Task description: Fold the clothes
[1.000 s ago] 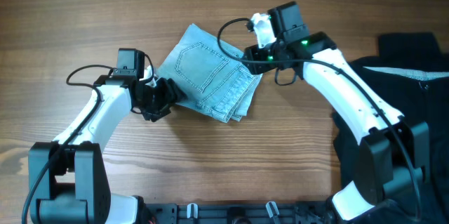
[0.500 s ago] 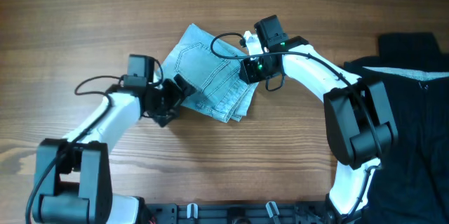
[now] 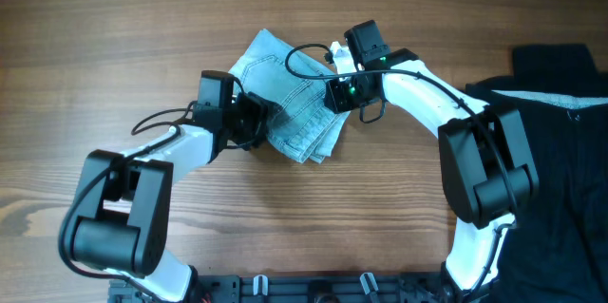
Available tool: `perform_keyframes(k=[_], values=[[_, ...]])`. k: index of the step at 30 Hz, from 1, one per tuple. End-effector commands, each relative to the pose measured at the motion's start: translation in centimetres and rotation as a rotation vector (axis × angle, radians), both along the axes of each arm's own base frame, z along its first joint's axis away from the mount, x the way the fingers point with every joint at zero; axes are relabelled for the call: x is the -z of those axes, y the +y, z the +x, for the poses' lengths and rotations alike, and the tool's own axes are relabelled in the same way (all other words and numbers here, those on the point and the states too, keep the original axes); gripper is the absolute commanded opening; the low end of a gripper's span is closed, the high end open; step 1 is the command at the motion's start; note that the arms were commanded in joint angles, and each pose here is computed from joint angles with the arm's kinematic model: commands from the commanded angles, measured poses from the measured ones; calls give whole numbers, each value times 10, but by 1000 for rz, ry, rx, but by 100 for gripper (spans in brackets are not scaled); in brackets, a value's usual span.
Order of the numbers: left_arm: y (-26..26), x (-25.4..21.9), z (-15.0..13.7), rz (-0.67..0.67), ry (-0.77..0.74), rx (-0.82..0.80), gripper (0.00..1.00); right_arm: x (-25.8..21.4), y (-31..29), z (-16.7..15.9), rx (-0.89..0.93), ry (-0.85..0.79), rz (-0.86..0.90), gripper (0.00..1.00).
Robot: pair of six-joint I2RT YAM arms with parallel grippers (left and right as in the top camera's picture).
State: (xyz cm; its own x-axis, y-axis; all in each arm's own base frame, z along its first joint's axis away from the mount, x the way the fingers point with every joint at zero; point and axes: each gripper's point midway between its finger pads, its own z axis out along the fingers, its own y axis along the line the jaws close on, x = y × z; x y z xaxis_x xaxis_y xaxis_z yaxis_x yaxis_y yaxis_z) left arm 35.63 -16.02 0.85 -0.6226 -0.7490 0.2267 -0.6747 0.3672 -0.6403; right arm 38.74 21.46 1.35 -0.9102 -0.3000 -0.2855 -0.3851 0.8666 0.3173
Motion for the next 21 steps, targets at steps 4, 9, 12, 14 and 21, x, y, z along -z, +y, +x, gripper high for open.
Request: perform_keyframes(k=[4, 9, 12, 14, 21], values=[[25, 57, -28, 249, -5, 161, 9, 42, -8, -27, 4, 135, -55, 28], [29, 50, -46, 317, -26, 337, 4, 21, -11, -35, 2, 154, -63, 28], [35, 11, -45, 366, -97, 448, 4, -26, -12, -37, -20, 97, -46, 29], [42, -19, -36, 376, -155, 455, 4, -57, -11, -35, -20, 31, -19, 29], [95, -150, 19, 314, -507, 227, 4, -169, -11, -34, -18, -254, 95, 35]])
